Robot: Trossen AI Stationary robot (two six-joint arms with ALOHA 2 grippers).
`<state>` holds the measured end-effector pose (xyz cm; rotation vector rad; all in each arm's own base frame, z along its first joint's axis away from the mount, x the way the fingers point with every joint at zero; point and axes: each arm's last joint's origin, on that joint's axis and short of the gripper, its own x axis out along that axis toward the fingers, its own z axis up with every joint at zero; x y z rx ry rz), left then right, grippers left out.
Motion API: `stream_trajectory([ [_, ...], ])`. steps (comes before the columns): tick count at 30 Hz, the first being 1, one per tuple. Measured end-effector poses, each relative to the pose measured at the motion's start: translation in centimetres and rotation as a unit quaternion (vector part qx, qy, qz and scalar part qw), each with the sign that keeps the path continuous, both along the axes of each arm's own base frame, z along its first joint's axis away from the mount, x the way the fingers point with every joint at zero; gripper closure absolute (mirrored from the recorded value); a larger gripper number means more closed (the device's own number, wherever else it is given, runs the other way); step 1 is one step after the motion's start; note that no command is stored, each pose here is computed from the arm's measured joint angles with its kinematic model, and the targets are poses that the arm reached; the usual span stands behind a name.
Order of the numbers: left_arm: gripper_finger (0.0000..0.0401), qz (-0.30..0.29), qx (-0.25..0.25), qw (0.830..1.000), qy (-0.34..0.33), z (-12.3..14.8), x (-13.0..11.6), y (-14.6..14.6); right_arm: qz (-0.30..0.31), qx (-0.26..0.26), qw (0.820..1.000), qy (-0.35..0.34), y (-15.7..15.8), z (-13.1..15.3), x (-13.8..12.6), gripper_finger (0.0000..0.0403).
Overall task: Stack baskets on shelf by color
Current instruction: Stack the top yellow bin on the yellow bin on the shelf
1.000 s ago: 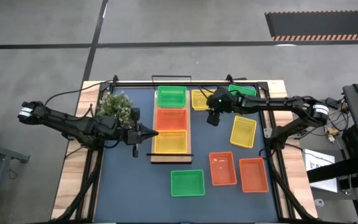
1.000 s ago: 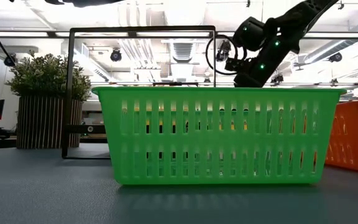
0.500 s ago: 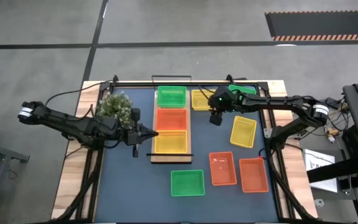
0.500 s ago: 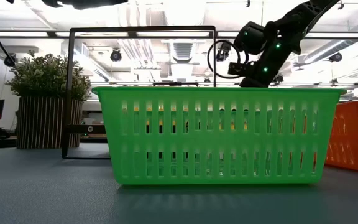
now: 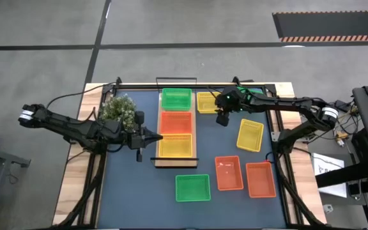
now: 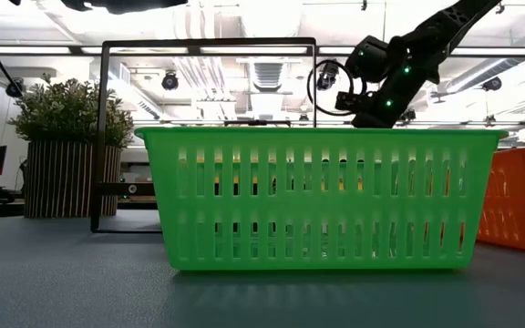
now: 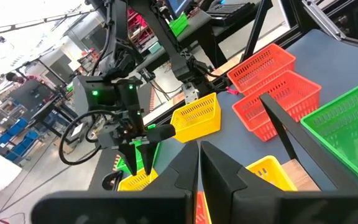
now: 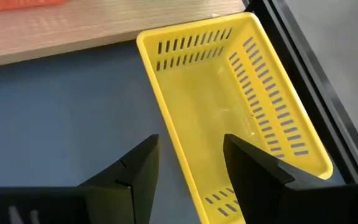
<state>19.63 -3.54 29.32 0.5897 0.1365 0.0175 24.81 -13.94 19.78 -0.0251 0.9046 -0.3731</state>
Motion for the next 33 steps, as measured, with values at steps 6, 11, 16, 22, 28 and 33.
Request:
stream_trajectory([
  [6,0.04,0.001,0.002,1.0,0.0,0.0,0.0,0.0,0.005,-0.004,1.0,-0.019,0.0,-0.1,0.2,0.0232],
  [11,0.04,0.002,0.003,1.0,0.0,0.0,0.0,0.0,0.006,-0.004,1.0,-0.019,0.1,-0.4,0.0,0.0232],
  [16,0.04,0.003,0.004,1.0,0.0,0.0,0.0,0.0,0.003,-0.001,1.0,-0.02,0.1,-0.9,0.1,0.0232],
  [22,0.04,0.004,0.004,1.0,-0.002,0.1,0.0,0.0,0.001,0.011,1.0,0.018,-0.5,-3.5,0.9,0.0232],
  [28,0.04,0.003,0.01,1.0,-0.002,0.1,0.0,0.0,0.004,0.008,0.999,0.035,-1.1,-4.5,2.0,0.0238],
  [33,0.04,0.005,0.012,1.0,-0.002,0.1,0.0,0.0,0.019,0.003,0.999,0.046,-1.3,-4.9,2.5,0.0287],
])
